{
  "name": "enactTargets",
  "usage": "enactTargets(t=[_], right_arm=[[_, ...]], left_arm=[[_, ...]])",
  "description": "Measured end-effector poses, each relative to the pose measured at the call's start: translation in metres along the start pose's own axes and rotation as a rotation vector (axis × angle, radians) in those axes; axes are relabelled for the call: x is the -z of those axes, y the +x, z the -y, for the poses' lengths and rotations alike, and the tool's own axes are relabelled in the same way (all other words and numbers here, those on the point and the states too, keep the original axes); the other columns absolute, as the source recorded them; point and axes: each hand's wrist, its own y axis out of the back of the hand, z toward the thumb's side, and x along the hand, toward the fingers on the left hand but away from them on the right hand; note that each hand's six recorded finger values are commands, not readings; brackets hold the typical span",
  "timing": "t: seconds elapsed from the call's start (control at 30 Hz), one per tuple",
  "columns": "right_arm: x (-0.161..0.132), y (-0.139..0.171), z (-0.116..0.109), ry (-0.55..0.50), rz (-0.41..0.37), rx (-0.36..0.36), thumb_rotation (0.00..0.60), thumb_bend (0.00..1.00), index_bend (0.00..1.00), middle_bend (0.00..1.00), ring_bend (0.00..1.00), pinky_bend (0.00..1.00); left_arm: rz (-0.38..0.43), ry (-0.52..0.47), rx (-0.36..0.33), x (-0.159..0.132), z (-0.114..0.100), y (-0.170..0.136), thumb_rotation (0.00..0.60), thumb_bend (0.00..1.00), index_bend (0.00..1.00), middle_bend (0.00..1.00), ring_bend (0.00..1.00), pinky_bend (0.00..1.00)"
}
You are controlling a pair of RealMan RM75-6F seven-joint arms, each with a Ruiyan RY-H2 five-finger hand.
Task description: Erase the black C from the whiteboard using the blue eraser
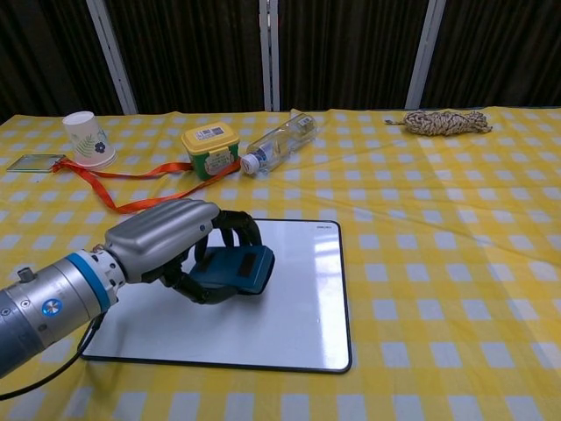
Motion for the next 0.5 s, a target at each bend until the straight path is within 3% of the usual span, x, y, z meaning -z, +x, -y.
enactTargets(t=[0.17,0.5], right_arm=[[-0.001,0.0,0.001,0.001,-0.002,-0.002,0.6,0.06,0.02,0.0,0.0,0.0],[-0.003,0.001,0.005,0.01,-0.007,-0.011,0.6,0.06,0.02,0.0,0.0,0.0]], left_arm=[[-0.003,0.005,-0.004,0.003,0.0,-0.002,0.6,0.63,0.76,0.57,0.54,0.52],[-0.069,0.035,0.003,0.039,-0.004,-0.01,0.6,0.63,0.76,0.57,0.53,0.52]])
